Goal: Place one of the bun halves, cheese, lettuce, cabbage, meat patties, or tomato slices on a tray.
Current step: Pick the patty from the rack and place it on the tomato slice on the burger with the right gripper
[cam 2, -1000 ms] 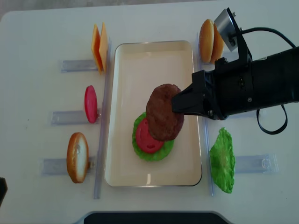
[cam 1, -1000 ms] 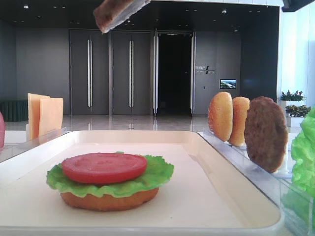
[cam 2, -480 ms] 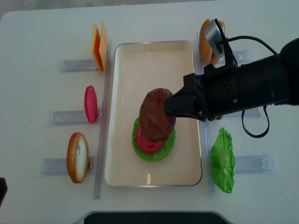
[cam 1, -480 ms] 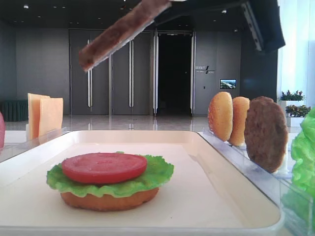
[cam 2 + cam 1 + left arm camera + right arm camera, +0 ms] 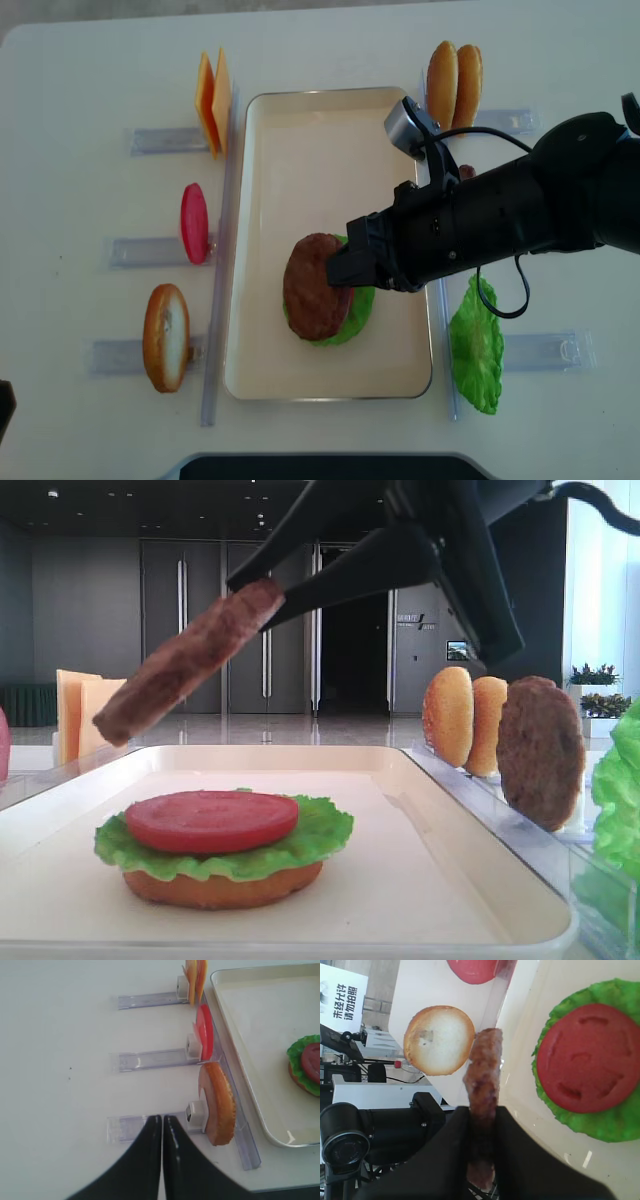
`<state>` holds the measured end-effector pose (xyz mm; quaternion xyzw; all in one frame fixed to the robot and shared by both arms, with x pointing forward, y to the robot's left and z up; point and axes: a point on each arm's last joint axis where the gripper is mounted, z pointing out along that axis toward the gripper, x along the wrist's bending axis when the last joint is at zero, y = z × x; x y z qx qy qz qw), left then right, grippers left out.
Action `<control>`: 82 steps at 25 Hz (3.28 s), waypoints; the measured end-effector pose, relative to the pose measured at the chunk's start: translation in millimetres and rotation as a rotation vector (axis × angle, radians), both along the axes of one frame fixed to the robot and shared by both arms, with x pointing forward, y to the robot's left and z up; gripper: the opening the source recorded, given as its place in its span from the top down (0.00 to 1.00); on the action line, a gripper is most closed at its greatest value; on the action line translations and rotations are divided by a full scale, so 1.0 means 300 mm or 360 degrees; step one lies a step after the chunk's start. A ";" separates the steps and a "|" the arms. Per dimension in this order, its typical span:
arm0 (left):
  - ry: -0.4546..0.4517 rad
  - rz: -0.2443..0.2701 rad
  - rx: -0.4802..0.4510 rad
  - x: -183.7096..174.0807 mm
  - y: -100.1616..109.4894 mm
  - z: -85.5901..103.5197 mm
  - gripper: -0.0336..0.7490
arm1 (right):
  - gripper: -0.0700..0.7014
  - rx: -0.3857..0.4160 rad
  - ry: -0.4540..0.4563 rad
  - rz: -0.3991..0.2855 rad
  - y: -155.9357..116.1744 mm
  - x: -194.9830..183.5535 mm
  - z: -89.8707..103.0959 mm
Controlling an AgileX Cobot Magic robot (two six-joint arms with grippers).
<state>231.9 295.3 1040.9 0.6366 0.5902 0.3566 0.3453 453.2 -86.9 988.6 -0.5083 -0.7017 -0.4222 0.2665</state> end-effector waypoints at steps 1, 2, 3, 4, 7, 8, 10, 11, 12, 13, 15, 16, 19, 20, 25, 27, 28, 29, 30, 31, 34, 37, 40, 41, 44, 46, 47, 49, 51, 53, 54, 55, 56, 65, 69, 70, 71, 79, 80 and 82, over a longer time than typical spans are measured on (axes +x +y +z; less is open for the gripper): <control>0.0000 0.0000 0.0000 0.000 0.000 0.000 0.96 | 0.74 -0.0004 0.0003 0.0000 0.003 0.006 -0.005; 0.0000 0.0000 0.0000 0.000 0.000 0.000 0.96 | 0.74 -0.0009 0.0004 -0.0003 0.008 0.014 -0.010; 0.0000 0.0000 0.0000 0.000 0.000 0.000 0.96 | 0.74 -0.0011 0.0004 -0.0007 0.012 0.022 -0.012; 0.0000 0.0000 0.0000 0.000 0.000 0.000 0.96 | 0.74 -0.0013 0.0009 -0.0007 0.016 0.027 -0.016; 0.0000 0.0000 0.0000 0.000 0.000 0.000 0.96 | 0.74 -0.0026 0.0033 -0.0008 0.026 0.043 -0.038; 0.0000 0.0000 0.0000 0.000 0.000 0.000 0.96 | 0.74 -0.0031 0.0041 -0.0008 0.028 0.046 -0.046; 0.0000 0.0000 0.0000 0.000 0.000 0.000 0.96 | 0.74 -0.0041 0.0040 -0.0004 0.030 0.049 -0.056; 0.0000 0.0000 0.0000 0.000 0.000 0.000 0.96 | 0.74 -0.0040 0.0039 -0.0004 0.031 0.051 -0.060; 0.0000 0.0000 0.0000 0.000 0.000 0.000 0.96 | 0.74 -0.0039 0.0041 -0.0006 0.032 0.053 -0.061; 0.0000 0.0000 0.0000 0.000 0.000 0.000 0.96 | 0.74 -0.0037 0.0040 -0.0004 0.035 0.057 -0.063; 0.0000 0.0000 0.0000 0.000 0.000 0.000 0.96 | 0.74 -0.0033 0.0046 -0.0006 0.042 0.068 -0.068; 0.0000 0.0000 0.0000 0.000 0.000 0.000 0.96 | 0.74 -0.0029 0.0055 -0.0006 0.046 0.072 -0.072; 0.0000 0.0000 0.0000 0.000 0.000 0.000 0.96 | 0.74 -0.0024 0.0072 0.0003 0.056 0.083 -0.082; 0.0000 0.0000 0.0000 0.000 0.000 0.000 0.96 | 0.74 -0.0025 0.0076 0.0006 0.059 0.087 -0.086; 0.0000 0.0000 0.0000 0.000 0.000 0.000 0.96 | 0.74 -0.0022 0.0053 0.0025 0.065 0.102 -0.080; 0.0000 0.0000 0.0000 0.000 0.000 0.000 0.96 | 0.74 -0.0023 0.0061 0.0024 0.060 0.108 -0.085; 0.0000 0.0000 0.0000 0.000 0.000 0.000 0.96 | 0.74 -0.0029 0.0069 0.0026 0.057 0.110 -0.092; 0.0000 0.0000 0.0000 0.000 0.000 0.000 0.96 | 0.74 -0.0034 0.0081 0.0023 0.053 0.115 -0.101; 0.0000 0.0000 0.0000 0.000 0.000 0.000 0.96 | 0.74 -0.0038 0.0096 0.0024 0.051 0.118 -0.110; 0.0000 0.0000 0.0000 0.000 0.000 0.000 0.96 | 0.74 -0.0044 0.0108 0.0024 0.049 0.122 -0.119; 0.0000 0.0000 0.0000 0.000 0.000 0.000 0.96 | 0.74 -0.0046 0.0138 0.0033 0.041 0.128 -0.136; 0.0000 -0.0001 -0.0001 0.000 0.000 0.000 0.96 | 0.74 -0.0029 0.0151 0.0037 0.031 0.134 -0.136; 0.0000 -0.0001 -0.0001 0.000 0.000 0.000 0.96 | 0.74 -0.0017 0.0156 0.0039 0.025 0.137 -0.134; 0.0000 -0.0001 -0.0001 0.000 0.000 0.000 0.96 | 0.74 -0.0011 0.0160 0.0042 0.026 0.136 -0.133; 0.0000 -0.0001 -0.0001 0.000 0.000 0.000 0.96 | 0.74 0.0013 0.0173 0.0055 0.028 0.133 -0.129; 0.0000 -0.0001 -0.0001 0.000 0.000 0.000 0.96 | 0.74 0.0020 0.0168 0.0061 0.029 0.133 -0.128; 0.0000 -0.0001 -0.0001 0.000 0.000 0.000 0.96 | 0.74 0.0024 0.0170 0.0063 0.027 0.133 -0.127; 0.0000 -0.0001 -0.0001 0.000 0.000 0.000 0.96 | 0.74 0.0035 0.0174 0.0054 0.023 0.137 -0.126; 0.0000 -0.0001 -0.0001 0.000 0.000 0.000 0.96 | 0.74 0.0044 0.0177 0.0041 0.022 0.140 -0.124; 0.0000 -0.0001 -0.0001 0.000 0.000 0.000 0.96 | 0.74 0.0049 0.0178 0.0035 0.022 0.142 -0.123; 0.0000 -0.0001 -0.0001 0.000 0.000 0.000 0.96 | 0.74 0.0050 0.0175 0.0030 0.020 0.144 -0.123; 0.0000 -0.0001 -0.0001 0.000 0.000 0.000 0.96 | 0.74 0.0051 0.0174 0.0025 0.017 0.147 -0.123; 0.0000 -0.0001 -0.0001 0.000 0.000 0.000 0.96 | 0.74 0.0046 0.0170 0.0016 0.014 0.150 -0.124; 0.0000 -0.0001 -0.0001 0.000 0.000 0.000 0.96 | 0.74 0.0029 0.0155 -0.0015 0.002 0.161 -0.127; 0.0000 -0.0001 -0.0001 0.000 0.000 0.000 0.96 | 0.74 0.0027 0.0163 -0.0018 0.002 0.161 -0.127; 0.0000 -0.0001 -0.0001 0.000 0.000 0.000 0.96 | 0.74 0.0025 0.0165 -0.0014 0.004 0.159 -0.128; 0.0000 -0.0001 -0.0001 0.000 0.000 0.000 0.96 | 0.74 0.0021 0.0166 -0.0004 0.006 0.156 -0.128; 0.0000 -0.0001 -0.0001 0.000 0.000 0.000 0.96 | 0.74 -0.0003 0.0154 0.0018 0.013 0.148 -0.132; 0.0000 -0.0001 -0.0001 0.000 0.000 0.000 0.96 | 0.74 -0.0008 0.0151 0.0017 0.012 0.149 -0.133; 0.0000 -0.0001 -0.0001 0.000 0.000 0.000 0.96 | 0.74 -0.0015 0.0147 0.0011 0.012 0.150 -0.134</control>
